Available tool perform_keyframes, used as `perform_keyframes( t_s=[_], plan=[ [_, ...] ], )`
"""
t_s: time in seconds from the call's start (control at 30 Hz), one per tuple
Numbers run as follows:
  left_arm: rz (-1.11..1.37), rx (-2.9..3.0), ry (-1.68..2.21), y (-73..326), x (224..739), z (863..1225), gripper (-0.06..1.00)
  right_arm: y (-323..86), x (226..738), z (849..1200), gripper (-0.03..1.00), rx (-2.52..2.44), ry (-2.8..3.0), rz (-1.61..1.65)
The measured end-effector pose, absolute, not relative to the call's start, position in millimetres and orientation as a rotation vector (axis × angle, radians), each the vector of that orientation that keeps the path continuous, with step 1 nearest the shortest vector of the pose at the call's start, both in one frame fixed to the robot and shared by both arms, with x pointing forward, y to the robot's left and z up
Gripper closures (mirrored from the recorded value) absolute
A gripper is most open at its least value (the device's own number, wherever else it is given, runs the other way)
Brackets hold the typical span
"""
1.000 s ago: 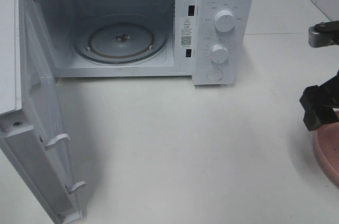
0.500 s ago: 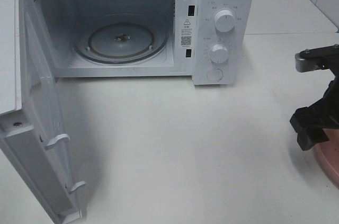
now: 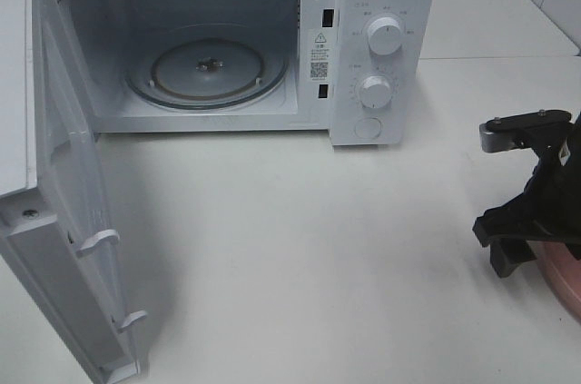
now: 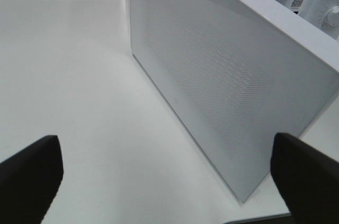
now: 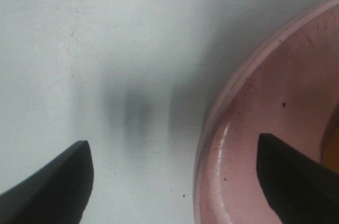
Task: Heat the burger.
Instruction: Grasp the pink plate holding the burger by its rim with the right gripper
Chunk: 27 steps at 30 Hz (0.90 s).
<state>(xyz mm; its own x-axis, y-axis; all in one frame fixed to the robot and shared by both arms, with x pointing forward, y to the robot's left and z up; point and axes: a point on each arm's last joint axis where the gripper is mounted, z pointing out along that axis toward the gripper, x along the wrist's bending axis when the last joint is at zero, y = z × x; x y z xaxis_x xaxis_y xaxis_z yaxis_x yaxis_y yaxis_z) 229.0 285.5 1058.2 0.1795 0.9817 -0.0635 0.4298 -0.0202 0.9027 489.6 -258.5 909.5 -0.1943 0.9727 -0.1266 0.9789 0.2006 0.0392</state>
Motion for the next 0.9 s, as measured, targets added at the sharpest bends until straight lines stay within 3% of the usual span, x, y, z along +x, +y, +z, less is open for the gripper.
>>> perform_keyframes(
  t_s=[0.4,0.57,0.63,0.67,0.73,0.77,0.8,0.87,0.9],
  plan=[
    [0.804,1.592,1.382,285.5,229.0,1058.2,-0.04,-258.5,491.8,884.2,0.22,1.912,2.381,-0.163],
    [0.804,1.592,1.382,285.5,229.0,1058.2,-0.04,-259.2,492.8,882.1,0.31,1.923,2.362,-0.173],
    [0.804,1.592,1.382,285.5,229.0,1058.2,-0.04,-260.6,493.3,882.3,0.43,1.919,2.345,-0.185],
    [0.804,1.592,1.382,285.5,229.0,1058.2,-0.04,-260.6,493.3,882.3,0.43,1.919,2.345,-0.185],
    [0.804,1.592,1.382,285.5,229.0,1058.2,-0.04,-262.8,493.7,882.4,0.58,1.913,2.323,-0.207],
    [0.804,1.592,1.382,285.5,229.0,1058.2,-0.04,-262.8,493.7,882.4,0.58,1.913,2.323,-0.207],
    [0.804,1.592,1.382,285.5,229.0,1058.2,-0.04,-264.3,493.8,882.7,0.7,1.909,2.31,-0.223],
    [0.804,1.592,1.382,285.5,229.0,1058.2,-0.04,-264.9,493.9,882.8,0.76,1.909,2.303,-0.229],
    [0.804,1.592,1.382,285.5,229.0,1058.2,-0.04,-265.3,493.6,882.9,0.84,1.915,2.295,-0.237]
  ],
)
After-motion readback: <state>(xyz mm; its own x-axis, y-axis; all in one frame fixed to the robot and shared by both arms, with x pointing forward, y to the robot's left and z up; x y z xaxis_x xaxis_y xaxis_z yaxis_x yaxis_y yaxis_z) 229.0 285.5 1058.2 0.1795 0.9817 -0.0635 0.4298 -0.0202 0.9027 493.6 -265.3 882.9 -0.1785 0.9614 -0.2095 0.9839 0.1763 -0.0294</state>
